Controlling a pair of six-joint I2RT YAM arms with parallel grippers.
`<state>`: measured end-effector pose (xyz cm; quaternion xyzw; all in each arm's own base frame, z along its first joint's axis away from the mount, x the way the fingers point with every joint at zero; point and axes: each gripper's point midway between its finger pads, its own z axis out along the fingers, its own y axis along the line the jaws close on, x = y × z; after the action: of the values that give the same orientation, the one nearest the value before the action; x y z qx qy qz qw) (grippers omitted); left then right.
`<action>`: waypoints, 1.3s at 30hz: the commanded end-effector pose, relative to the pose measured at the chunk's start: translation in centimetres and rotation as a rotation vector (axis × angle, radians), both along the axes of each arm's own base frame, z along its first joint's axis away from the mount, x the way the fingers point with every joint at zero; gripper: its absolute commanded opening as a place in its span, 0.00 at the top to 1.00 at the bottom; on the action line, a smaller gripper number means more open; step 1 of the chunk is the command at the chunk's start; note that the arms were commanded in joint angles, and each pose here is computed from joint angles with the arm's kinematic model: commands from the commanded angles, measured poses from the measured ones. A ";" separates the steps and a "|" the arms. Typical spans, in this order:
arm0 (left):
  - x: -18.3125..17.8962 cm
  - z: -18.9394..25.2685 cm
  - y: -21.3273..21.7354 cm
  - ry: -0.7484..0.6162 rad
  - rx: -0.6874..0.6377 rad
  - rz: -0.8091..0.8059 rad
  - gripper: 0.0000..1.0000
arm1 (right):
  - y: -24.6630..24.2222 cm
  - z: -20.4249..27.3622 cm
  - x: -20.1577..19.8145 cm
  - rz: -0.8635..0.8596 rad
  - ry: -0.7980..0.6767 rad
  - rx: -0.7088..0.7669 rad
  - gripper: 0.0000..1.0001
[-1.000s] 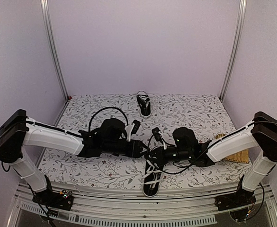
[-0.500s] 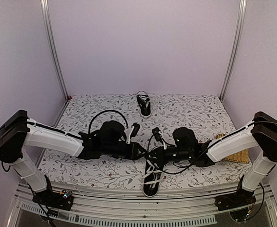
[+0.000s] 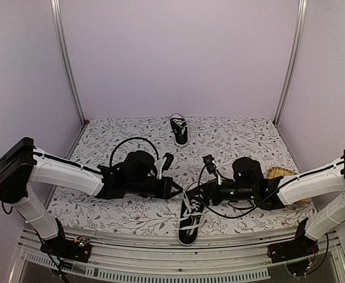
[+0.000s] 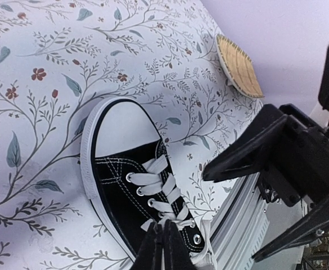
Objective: Tie the shoes
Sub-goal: Pass from the right arm to the left, then pick up the half-tied shoelace from the center of the board.
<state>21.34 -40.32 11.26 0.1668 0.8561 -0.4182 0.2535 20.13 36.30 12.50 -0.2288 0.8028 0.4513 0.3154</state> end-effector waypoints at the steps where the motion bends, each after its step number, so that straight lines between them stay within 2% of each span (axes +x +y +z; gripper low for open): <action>1: -0.1 0.9 -0.2 -0.023 -0.017 -0.004 1.00 | -3.3 -1.9 -1.4 -0.032 0.034 -0.052 0.34; 6: -0.5 0.6 -0.2 -0.022 -0.005 -0.024 1.00 | -5.5 -4.5 -3.8 -0.037 0.145 -0.048 0.35; 12: -0.5 0.6 -0.4 -0.023 0.009 -0.038 1.00 | -5.3 -5.1 -5.1 -0.017 0.250 0.008 0.40; 25: -0.3 1.1 -0.9 -0.031 0.008 -0.046 1.00 | -3.0 -6.1 -5.5 0.059 0.284 0.008 0.56; 26: -0.2 1.0 -0.9 -0.032 0.009 -0.044 1.00 | -2.7 -6.2 -5.6 0.070 0.286 0.010 0.58; 28: -0.2 1.1 -0.9 -0.032 0.012 -0.045 1.00 | -2.1 -6.1 -5.9 0.104 0.286 0.020 0.69; 30: -0.2 1.1 -0.8 -0.033 0.017 -0.041 1.00 | -1.9 -5.9 -6.0 0.116 0.283 0.028 0.89; 31: -0.1 1.1 -0.8 -0.035 0.019 -0.038 1.00 | -2.0 -5.8 -6.0 0.111 0.280 0.029 0.95; 35: 0.0 1.2 -0.7 -0.041 0.028 -0.037 1.00 | -3.4 -5.0 -5.6 0.059 0.248 -0.017 0.98; 39: -0.3 1.3 -1.2 -0.045 0.031 -0.066 1.00 | -5.9 -4.1 -4.6 -0.023 0.186 -0.181 0.97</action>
<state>21.35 -40.53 11.63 0.1875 0.8586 -0.4048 0.2527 14.39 32.38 7.37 -0.1926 0.8397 0.4695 0.1932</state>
